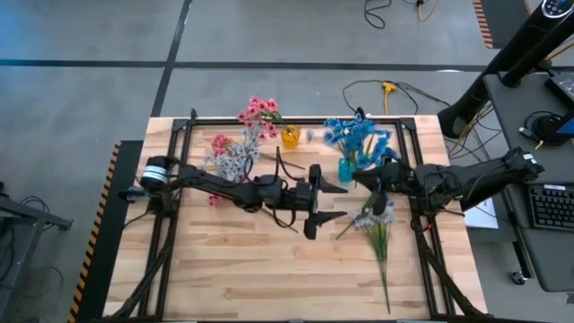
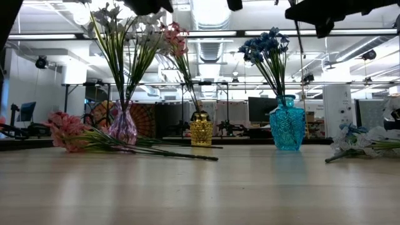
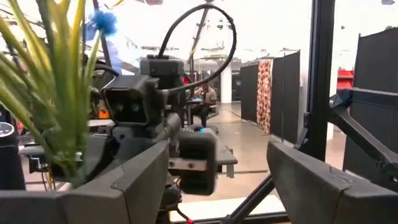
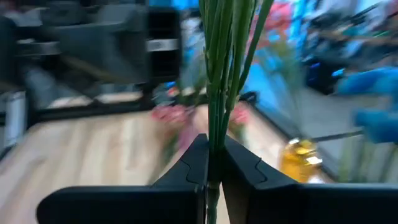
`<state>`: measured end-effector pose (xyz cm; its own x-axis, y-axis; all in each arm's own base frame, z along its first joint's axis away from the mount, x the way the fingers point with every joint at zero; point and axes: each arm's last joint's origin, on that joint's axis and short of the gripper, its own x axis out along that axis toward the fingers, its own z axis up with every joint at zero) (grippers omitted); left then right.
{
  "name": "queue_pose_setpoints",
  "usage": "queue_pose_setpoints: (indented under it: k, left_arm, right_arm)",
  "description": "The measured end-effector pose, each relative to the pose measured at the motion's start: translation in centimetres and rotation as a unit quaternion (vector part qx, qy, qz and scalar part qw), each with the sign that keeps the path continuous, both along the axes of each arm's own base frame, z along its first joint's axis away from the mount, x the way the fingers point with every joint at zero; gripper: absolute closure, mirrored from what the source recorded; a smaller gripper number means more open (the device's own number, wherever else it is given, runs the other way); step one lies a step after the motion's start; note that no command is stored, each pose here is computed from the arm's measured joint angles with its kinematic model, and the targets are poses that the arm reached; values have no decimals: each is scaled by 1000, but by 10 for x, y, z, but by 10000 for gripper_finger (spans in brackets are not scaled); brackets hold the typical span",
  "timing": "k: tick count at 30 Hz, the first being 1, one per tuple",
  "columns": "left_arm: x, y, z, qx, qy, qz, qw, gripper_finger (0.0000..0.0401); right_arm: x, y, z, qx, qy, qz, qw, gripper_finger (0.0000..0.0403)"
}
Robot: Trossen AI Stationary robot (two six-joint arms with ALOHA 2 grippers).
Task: Sort flowers into vase by color
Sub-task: Put the left blue flowers into the blue vase
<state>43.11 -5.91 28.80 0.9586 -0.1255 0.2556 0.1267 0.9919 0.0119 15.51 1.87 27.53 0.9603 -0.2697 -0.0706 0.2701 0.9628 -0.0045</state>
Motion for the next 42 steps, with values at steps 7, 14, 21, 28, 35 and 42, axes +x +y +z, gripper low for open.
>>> queue_pose_setpoints:
  k: [7, 14, 21, 28, 35, 42]
  left_arm:
    - [-14, -17, 17, 28, 25, -16, 999, 146]
    - [-42, -34, 49, 68, 43, -30, 996, 146]
    - [-73, -41, 75, 92, 73, -17, 993, 146]
    - [-124, -42, 104, 102, 136, 39, 985, 146]
    - [-176, -56, 119, 115, 175, 127, 970, 146]
    - [-210, -67, 116, 123, 174, 200, 956, 146]
  right_arm:
    - [0, -3, -17, -31, -79, -68, 994, 385]
    - [-7, -9, -48, -41, -110, -159, 980, 385]
    - [-12, -11, -59, -52, -115, -187, 974, 385]
    - [-8, -14, -69, -21, -110, -194, 975, 385]
    - [2, -20, -70, -16, -96, -216, 971, 385]
    - [13, -24, -71, -27, -75, -234, 969, 385]
